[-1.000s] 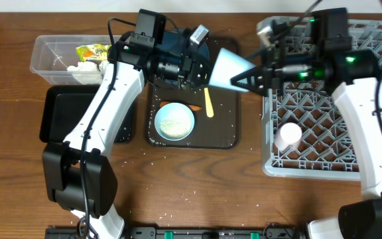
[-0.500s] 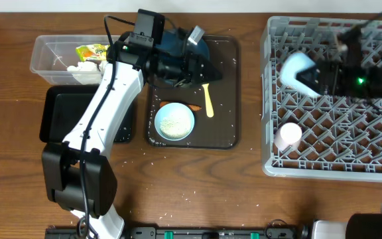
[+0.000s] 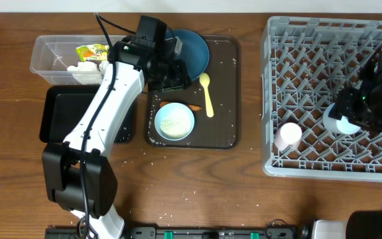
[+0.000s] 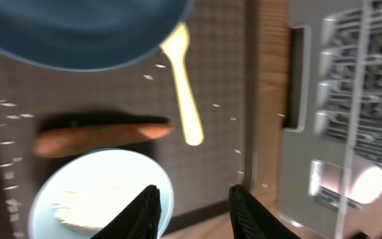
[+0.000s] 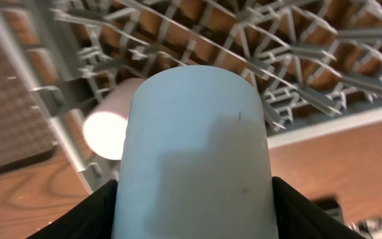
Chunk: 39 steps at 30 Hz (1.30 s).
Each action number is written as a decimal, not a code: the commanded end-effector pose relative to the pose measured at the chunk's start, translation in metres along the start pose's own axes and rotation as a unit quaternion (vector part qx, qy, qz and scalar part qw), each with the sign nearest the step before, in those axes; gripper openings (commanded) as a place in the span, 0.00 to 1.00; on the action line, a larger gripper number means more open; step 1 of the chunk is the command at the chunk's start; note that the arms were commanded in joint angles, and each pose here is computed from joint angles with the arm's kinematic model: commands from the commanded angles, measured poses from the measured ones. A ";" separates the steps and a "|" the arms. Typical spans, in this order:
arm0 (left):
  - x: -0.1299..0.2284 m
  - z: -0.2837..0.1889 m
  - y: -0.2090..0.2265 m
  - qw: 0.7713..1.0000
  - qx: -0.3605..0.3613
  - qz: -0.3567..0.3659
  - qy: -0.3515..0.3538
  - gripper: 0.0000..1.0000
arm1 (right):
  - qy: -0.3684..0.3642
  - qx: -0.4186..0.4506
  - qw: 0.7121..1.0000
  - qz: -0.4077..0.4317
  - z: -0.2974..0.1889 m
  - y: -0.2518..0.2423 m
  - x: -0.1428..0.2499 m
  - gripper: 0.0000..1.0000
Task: Sort waste into correct bins and load items into the dishwasher rack
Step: 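Place the blue cup in the dish rack with the right gripper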
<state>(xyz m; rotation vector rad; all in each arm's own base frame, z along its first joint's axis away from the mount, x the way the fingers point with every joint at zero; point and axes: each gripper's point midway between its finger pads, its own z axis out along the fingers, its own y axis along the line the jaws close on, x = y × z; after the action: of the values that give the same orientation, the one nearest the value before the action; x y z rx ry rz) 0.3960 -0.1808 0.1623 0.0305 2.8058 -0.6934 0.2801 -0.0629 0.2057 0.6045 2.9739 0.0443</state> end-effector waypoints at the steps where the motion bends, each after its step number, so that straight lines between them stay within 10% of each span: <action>1: -0.006 -0.007 0.012 0.999 -0.044 0.006 -0.020 0.37 | 0.035 0.033 0.999 0.024 0.017 -0.014 -0.001 0.60; 15: 0.000 -0.007 0.014 0.999 -0.048 0.002 -0.009 0.37 | 0.139 0.032 0.990 0.019 0.088 -0.009 -0.013 0.64; 22: 0.000 -0.007 0.014 0.999 -0.048 0.001 -0.009 0.37 | 0.155 0.032 0.987 0.014 0.098 -0.008 -0.012 0.94; 39: 0.005 -0.007 0.015 0.999 -0.051 0.000 0.002 0.38 | -0.001 -0.061 0.997 -0.050 0.015 0.052 -0.061 0.87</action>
<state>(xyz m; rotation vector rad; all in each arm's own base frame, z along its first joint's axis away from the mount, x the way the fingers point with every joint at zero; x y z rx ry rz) 0.3909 -0.1654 0.1536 -0.0002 2.8539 -0.5659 0.3447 -0.0579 0.1543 0.5764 3.0995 0.1796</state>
